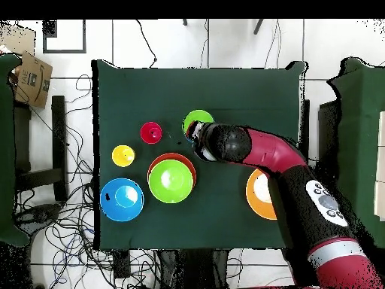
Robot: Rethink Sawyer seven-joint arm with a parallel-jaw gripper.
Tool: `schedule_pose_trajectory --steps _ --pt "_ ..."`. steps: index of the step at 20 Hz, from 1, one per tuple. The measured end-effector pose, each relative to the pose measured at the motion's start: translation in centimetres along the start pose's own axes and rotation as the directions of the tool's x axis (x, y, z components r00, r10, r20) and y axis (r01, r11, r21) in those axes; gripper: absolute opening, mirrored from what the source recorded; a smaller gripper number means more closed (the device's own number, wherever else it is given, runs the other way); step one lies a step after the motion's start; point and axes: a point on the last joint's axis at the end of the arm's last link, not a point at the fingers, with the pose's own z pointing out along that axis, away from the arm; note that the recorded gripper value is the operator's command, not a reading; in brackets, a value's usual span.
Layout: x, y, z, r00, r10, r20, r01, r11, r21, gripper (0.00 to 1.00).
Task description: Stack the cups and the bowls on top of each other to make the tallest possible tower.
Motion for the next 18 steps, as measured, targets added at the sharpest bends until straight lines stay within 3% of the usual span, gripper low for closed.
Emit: schedule_pose_trajectory --steps 10,14,18 --pt "0.2 0.1 0.1 0.9999 -0.010 -0.001 0.010 0.9999 0.004 1.00" --pt "1.1 0.6 0.1 0.9991 -0.041 -0.004 0.041 0.9990 0.020 1.00" --pt "3.5 2.5 -0.1 0.9950 -0.098 -0.020 0.099 0.9938 0.051 1.00"
